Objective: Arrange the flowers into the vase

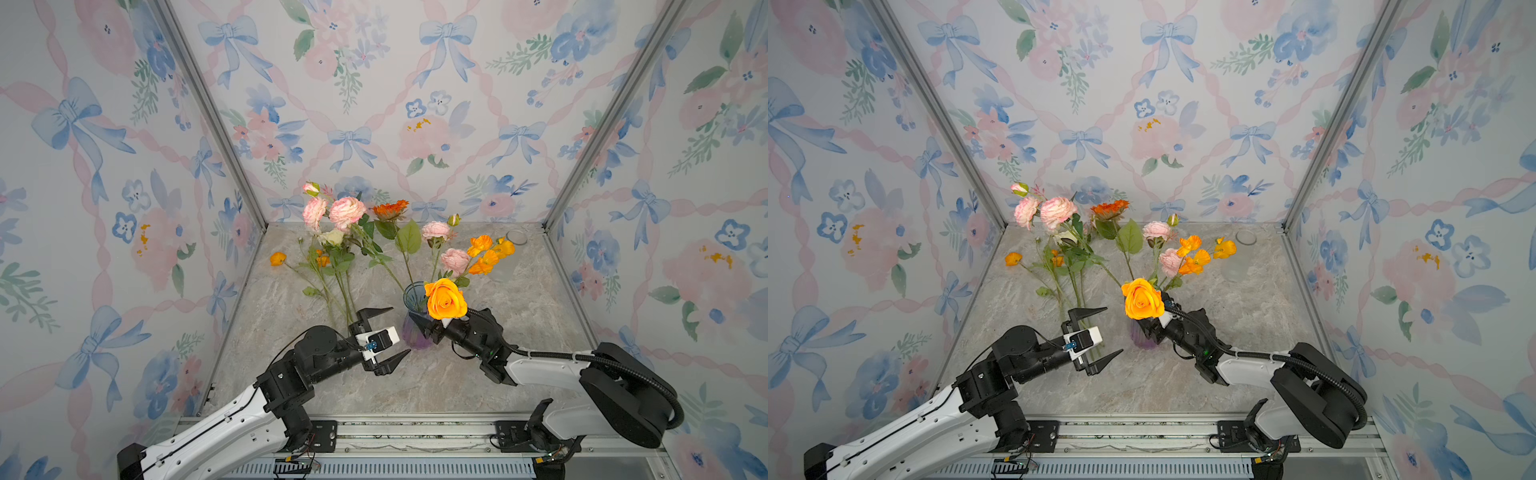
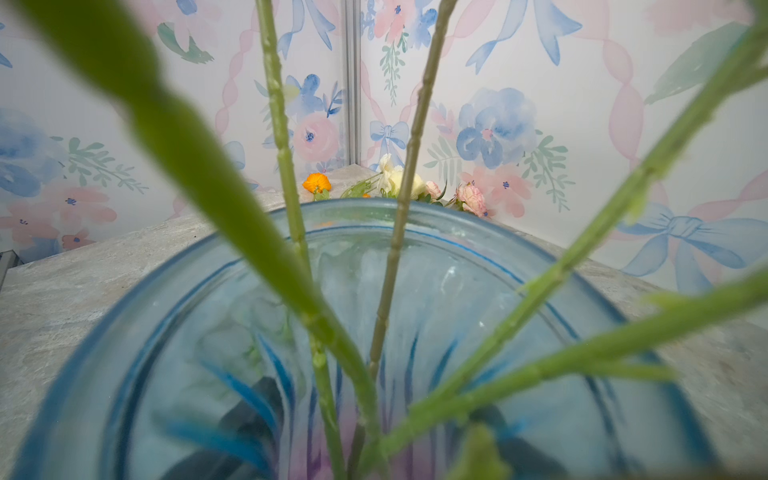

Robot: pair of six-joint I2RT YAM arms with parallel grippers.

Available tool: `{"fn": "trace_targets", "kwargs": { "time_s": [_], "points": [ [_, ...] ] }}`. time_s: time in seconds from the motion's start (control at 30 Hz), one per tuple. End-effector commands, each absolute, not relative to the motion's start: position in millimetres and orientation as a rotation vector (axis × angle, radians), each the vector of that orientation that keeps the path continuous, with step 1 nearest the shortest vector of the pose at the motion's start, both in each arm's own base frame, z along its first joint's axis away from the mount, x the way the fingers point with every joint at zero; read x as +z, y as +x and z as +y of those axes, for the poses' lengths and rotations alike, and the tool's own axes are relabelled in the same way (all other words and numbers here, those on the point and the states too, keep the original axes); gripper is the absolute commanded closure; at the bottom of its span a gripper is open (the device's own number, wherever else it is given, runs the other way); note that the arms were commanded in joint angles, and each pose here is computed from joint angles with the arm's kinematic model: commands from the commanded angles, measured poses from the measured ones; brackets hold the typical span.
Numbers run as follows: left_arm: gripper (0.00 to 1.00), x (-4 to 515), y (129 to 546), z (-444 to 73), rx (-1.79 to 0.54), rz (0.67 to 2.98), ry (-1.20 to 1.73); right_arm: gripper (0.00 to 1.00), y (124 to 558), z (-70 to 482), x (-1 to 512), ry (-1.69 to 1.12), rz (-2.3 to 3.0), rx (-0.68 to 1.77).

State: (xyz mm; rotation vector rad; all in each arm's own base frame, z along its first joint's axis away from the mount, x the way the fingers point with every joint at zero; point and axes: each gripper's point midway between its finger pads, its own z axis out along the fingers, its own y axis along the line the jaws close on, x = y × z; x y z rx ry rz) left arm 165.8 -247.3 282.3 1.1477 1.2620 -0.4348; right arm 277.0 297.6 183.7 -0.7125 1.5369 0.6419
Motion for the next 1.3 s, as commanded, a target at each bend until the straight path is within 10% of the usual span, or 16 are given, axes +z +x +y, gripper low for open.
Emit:
{"fn": "trace_targets", "kwargs": {
  "time_s": [0.0,0.6,1.27],
  "points": [
    [0.02,297,168,-239,-0.411,1.211,1.087,0.59,272,294,249,-0.614,1.332,0.688],
    [0.02,349,172,-212,-0.392,1.053,0.861,0.65,276,275,293,-0.604,1.256,0.636],
    [0.04,390,246,-248,-0.382,0.96,0.895,0.66,383,272,359,-0.477,1.152,0.597]
  ]
}}
